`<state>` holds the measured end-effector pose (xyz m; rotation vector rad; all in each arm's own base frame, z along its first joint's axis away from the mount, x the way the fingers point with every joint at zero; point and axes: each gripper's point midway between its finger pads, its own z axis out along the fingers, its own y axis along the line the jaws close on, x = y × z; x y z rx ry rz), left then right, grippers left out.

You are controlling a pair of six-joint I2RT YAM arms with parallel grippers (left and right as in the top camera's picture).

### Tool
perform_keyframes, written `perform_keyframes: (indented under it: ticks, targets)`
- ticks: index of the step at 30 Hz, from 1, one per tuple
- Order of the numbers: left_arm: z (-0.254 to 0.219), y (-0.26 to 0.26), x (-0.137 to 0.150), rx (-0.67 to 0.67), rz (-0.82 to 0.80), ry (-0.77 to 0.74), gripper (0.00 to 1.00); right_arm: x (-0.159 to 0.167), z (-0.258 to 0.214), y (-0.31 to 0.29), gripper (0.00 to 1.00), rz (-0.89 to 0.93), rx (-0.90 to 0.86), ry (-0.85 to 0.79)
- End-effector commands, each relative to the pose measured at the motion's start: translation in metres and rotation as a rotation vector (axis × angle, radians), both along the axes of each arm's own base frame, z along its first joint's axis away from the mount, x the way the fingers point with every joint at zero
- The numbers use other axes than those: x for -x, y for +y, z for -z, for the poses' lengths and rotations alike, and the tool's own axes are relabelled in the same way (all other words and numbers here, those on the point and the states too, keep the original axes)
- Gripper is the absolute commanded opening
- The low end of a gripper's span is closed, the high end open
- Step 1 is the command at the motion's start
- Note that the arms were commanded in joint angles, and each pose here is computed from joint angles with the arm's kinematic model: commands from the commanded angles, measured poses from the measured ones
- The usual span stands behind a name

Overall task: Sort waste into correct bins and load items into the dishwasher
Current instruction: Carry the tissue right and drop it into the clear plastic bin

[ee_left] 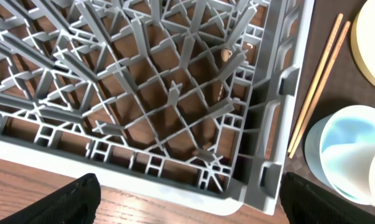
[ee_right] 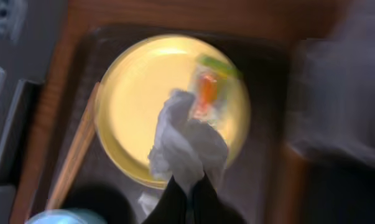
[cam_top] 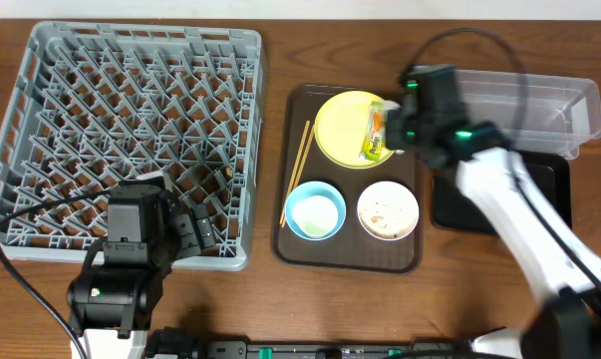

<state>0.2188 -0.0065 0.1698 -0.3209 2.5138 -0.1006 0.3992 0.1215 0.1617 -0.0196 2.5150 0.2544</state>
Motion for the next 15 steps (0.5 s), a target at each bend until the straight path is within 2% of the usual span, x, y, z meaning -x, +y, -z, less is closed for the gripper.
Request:
perform_keyframes:
  ticks: [1,10,15]
  targets:
    - [-0.01,-0.001,-0.003,-0.006,0.017,-0.027,0.94,0.014,-0.009,-0.041,0.01,0.096,0.024,0.037]
    - [-0.01,-0.001,-0.003,-0.006,0.017,-0.027,0.94,0.076,0.019,-0.143,0.01,0.372,0.053,0.318]
    - [-0.01,-0.001,-0.003,-0.006,0.017,-0.027,0.94,0.081,0.038,-0.178,0.01,0.477,0.065,0.32]
